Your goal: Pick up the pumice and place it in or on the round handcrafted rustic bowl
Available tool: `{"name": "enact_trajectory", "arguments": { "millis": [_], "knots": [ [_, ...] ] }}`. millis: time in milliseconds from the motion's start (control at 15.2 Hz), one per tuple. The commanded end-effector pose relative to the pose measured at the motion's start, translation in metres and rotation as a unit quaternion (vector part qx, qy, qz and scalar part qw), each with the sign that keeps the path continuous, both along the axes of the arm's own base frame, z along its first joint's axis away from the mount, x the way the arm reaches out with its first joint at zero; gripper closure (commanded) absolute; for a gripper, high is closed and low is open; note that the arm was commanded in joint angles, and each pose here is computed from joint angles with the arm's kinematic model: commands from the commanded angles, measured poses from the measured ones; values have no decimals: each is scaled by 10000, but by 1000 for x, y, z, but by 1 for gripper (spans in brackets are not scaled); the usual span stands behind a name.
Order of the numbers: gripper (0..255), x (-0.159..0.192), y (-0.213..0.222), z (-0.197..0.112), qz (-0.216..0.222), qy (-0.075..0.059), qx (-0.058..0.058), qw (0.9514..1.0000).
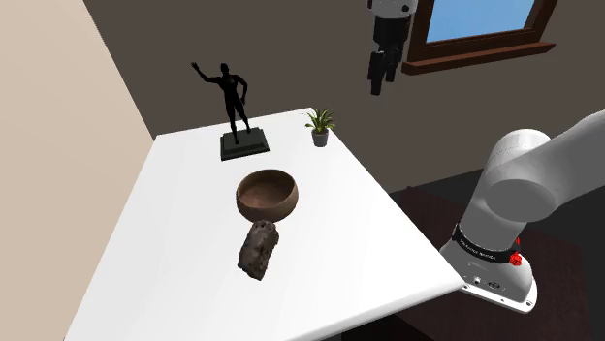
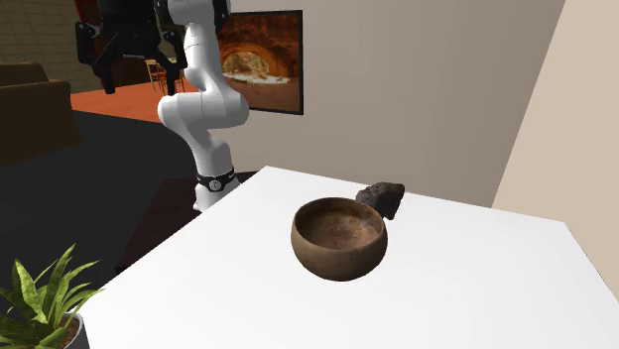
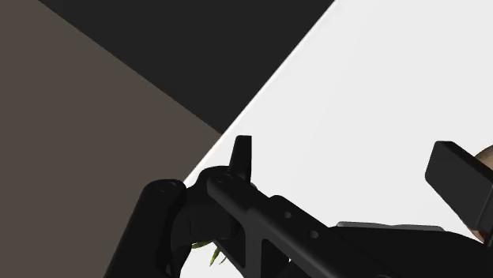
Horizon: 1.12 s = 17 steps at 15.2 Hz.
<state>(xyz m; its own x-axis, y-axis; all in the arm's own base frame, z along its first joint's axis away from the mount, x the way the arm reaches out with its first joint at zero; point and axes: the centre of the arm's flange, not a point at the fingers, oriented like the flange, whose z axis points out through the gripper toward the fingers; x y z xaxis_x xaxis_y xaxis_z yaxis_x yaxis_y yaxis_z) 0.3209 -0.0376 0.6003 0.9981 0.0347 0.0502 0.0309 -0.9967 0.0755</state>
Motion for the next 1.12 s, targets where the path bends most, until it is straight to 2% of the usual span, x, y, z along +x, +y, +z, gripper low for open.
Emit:
{"name": "enact_trajectory", "arguments": {
  "millis": [0,528,1056],
  "knots": [
    [0,0,0,0,0,0,0,10000],
    [0,2,90,-45,-790,93,192,9966],
    [0,18,181,-87,-1575,186,382,9866]
  ]
}}
